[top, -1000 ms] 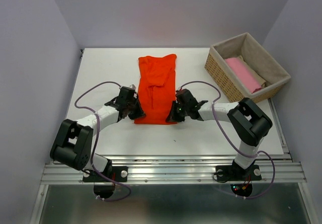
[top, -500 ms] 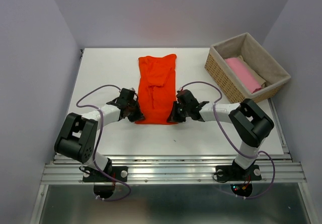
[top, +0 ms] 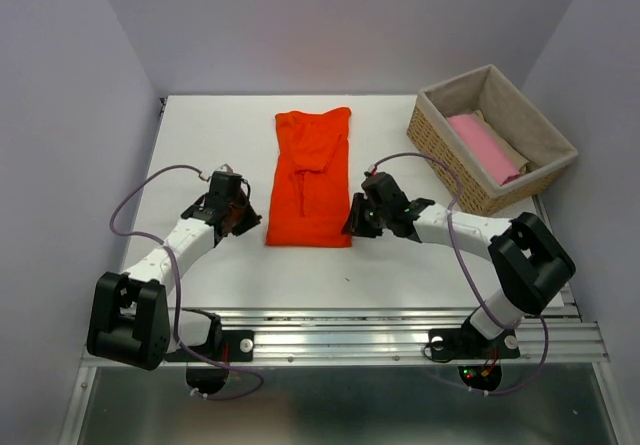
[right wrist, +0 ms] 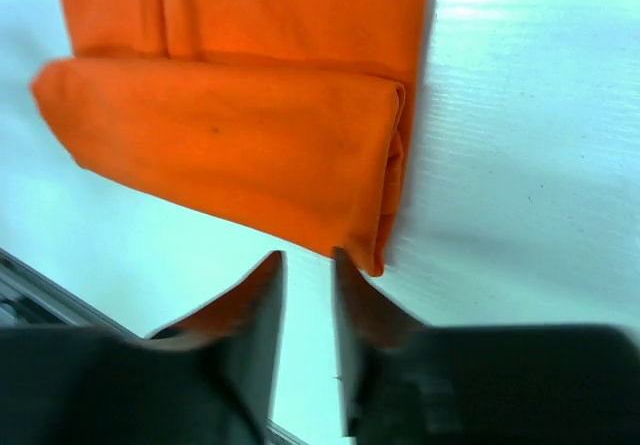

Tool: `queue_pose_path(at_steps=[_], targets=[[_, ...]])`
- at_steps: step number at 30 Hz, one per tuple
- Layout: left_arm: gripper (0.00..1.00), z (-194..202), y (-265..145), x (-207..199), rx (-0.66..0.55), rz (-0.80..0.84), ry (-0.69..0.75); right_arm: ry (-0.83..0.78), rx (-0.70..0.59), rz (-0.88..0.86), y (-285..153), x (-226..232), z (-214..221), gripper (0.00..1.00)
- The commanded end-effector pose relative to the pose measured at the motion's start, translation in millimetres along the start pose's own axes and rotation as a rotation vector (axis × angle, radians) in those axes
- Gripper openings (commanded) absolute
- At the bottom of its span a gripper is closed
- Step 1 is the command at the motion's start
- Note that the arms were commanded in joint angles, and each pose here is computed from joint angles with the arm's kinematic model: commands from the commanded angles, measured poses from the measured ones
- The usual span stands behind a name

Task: Roll the t-shirts
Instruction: Roll the T-shirt to the center of the board.

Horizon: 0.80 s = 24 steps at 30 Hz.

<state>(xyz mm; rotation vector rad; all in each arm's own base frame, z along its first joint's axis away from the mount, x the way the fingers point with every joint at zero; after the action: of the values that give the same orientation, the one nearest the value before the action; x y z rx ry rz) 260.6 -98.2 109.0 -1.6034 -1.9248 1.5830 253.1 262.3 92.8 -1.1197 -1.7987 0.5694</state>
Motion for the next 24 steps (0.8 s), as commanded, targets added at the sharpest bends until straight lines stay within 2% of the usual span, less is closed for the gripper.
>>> queue_pose_path(at_steps=[1,2,3,4,5,6,9,12,15,19,24], targets=[[0.01,9.4,-0.5,20.1,0.015,-0.075,-0.032,-0.029,-0.084,0.070,-12.2,-7.2,-14.7,0.41],[0.04,16.4,0.0,20.4,0.050,-0.057,-0.052,-0.014,-0.074,0.078,-10.0,-11.7,-13.1,0.50],[0.09,19.3,1.0,21.4,0.059,-0.054,-0.060,-0.004,-0.066,0.080,-9.1,-13.2,-10.3,0.53],[0.21,20.5,1.1,19.1,0.061,-0.029,-0.080,0.022,-0.063,0.077,-7.3,-15.2,-5.8,0.55],[0.28,27.3,2.9,24.6,0.075,-0.033,-0.088,0.031,-0.071,0.071,-6.8,-15.8,-4.6,0.57],[0.44,29.1,3.4,24.2,0.079,-0.018,-0.093,0.053,-0.100,0.054,-6.6,-15.9,-9.0,0.60],[0.60,36.2,6.4,24.5,0.095,0.020,-0.112,0.076,-0.074,0.042,-2.2,-24.6,-0.7,0.60],[0.61,39.0,9.1,26.1,0.104,0.021,-0.112,0.074,-0.049,0.013,2.9,-23.4,4.6,0.59],[0.57,40.6,12.0,29.4,0.107,0.006,-0.109,0.083,-0.042,-0.019,5.0,-21.1,7.7,0.56],[0.42,45.5,16.3,33.7,0.127,-0.010,-0.112,0.106,-0.028,-0.046,8.8,-19.6,12.0,0.50],[0.37,46.9,18.1,35.1,0.130,-0.011,-0.109,0.118,-0.016,-0.070,8.9,-19.4,17.6,0.44]])
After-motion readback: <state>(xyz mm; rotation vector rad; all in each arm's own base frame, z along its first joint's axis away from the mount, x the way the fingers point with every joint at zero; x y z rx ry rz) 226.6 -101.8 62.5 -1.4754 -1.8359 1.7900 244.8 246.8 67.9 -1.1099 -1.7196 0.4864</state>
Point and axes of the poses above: each gripper's point midway between its finger pads, its own y axis out along the fingers, its own x axis along the line the jaws close on, z = x × y, the point moved 5 cm from there along -y, back along the fingers, and after that the axes turned 7 degrees about -y, right-handed, at the moved point
